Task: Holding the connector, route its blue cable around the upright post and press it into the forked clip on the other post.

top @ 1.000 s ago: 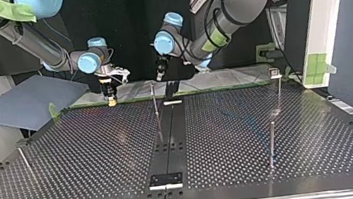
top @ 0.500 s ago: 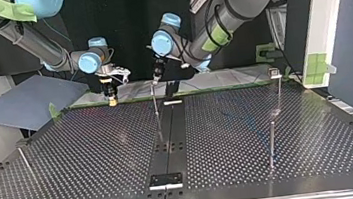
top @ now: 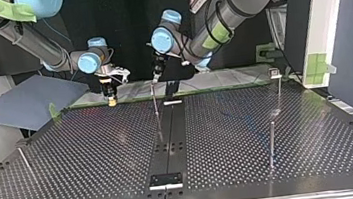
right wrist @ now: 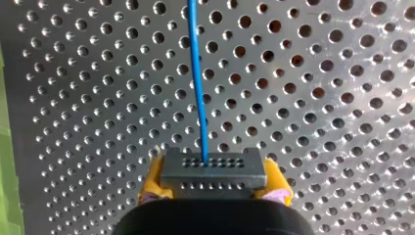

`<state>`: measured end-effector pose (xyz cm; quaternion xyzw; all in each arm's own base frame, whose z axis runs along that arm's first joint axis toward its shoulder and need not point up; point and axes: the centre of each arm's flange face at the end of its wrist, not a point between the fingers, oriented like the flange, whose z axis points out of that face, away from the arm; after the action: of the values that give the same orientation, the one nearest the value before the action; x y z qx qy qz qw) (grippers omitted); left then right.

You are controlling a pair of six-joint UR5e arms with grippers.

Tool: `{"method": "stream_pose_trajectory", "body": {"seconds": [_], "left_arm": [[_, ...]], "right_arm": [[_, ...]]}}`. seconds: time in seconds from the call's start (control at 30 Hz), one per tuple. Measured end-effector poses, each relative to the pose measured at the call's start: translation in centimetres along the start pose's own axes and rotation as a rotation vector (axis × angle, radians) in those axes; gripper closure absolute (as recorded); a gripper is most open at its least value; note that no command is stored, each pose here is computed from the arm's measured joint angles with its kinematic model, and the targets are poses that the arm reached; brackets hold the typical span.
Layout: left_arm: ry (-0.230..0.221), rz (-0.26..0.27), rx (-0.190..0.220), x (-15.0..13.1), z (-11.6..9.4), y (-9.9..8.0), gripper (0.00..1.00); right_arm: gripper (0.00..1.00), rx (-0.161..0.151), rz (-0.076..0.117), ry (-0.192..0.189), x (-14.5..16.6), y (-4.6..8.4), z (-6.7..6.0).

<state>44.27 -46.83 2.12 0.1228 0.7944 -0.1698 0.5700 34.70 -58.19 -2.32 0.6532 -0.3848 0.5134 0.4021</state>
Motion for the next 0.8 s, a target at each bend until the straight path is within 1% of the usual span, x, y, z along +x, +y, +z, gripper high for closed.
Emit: {"method": "stream_pose_trajectory", "body": {"seconds": [0.13,0.47,0.8], "left_arm": [[0.002,-0.001,-0.001,0.17,-0.13,0.05,0.02],[-0.002,-0.025,0.004,0.18,-0.11,0.01,0.02],[-0.001,-0.033,0.006,0.18,-0.11,-0.01,0.02]], "right_arm": [[0.64,0.001,0.0,-0.001,-0.01,-0.03,-0.01],[0.64,0.003,-0.002,0.002,0.04,-0.14,0.01],[0.64,0.005,-0.002,-0.002,0.01,-0.22,-0.04]]}}
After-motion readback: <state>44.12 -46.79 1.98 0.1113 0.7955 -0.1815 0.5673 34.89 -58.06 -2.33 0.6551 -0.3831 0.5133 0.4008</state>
